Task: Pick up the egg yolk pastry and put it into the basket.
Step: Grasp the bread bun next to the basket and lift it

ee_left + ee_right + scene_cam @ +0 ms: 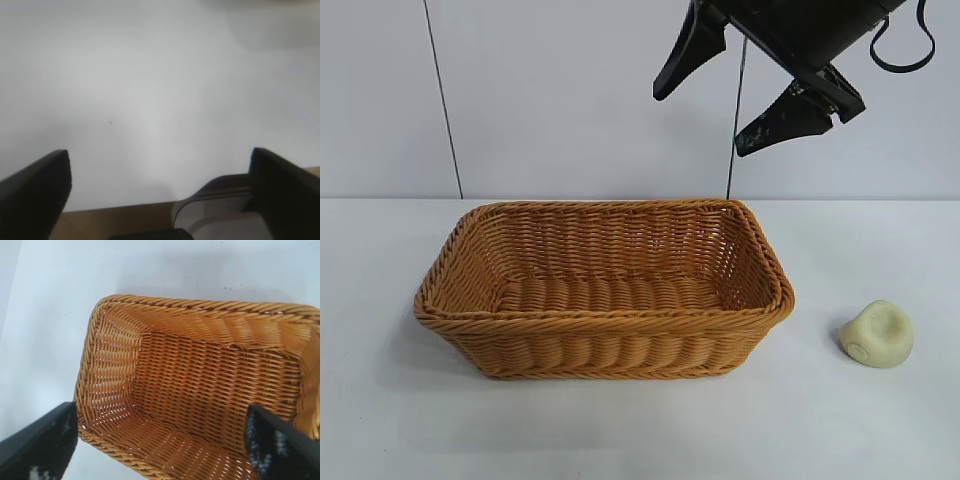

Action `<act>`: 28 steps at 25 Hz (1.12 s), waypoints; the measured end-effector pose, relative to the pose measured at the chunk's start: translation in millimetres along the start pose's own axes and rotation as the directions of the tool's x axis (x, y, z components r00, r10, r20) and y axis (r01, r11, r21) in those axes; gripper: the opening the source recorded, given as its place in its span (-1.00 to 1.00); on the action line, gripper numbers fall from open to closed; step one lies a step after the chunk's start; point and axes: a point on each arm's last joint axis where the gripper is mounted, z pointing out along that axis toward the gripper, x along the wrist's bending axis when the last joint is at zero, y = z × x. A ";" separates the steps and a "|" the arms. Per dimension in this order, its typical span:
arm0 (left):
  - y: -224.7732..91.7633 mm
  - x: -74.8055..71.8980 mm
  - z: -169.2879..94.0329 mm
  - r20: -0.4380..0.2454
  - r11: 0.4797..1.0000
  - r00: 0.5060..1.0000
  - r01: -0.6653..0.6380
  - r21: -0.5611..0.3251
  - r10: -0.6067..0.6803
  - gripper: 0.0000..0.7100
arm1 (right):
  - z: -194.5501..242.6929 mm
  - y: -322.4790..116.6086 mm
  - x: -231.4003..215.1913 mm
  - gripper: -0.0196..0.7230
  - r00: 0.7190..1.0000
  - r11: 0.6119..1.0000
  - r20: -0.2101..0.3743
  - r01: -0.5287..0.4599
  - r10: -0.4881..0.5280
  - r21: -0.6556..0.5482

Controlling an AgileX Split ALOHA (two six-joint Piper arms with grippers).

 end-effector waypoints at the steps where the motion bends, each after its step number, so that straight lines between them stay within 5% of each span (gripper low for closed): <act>1: -1.3 -0.1 -2.3 0.001 1.000 1.000 -0.001 -0.017 0.001 0.95 | 0.0 0.0 0.0 0.79 1.000 1.000 0.000 0.000 0.000 0.000; 11: -16.2 1.0 -23.4 -0.018 0.981 1.000 0.022 -0.192 -0.026 0.95 | 0.0 -0.1 0.0 0.79 1.000 1.000 0.000 0.000 0.000 0.001; 20: -45.6 -1.0 -50.1 -0.029 0.899 0.999 0.017 -0.438 -0.033 0.95 | 0.0 -0.6 0.1 0.79 1.000 1.000 -0.001 0.000 0.000 0.007; 23: -48.5 -1.4 -52.0 -0.030 0.889 0.999 0.018 -0.457 -0.035 0.95 | 0.0 -1.5 -0.3 0.79 1.000 1.000 0.003 0.006 -0.006 0.017; 28: -48.3 -1.5 -52.0 -0.030 0.888 0.999 0.019 -0.460 -0.037 0.95 | -6.8 2.6 -4.3 0.79 0.991 0.997 0.111 0.063 -0.068 0.044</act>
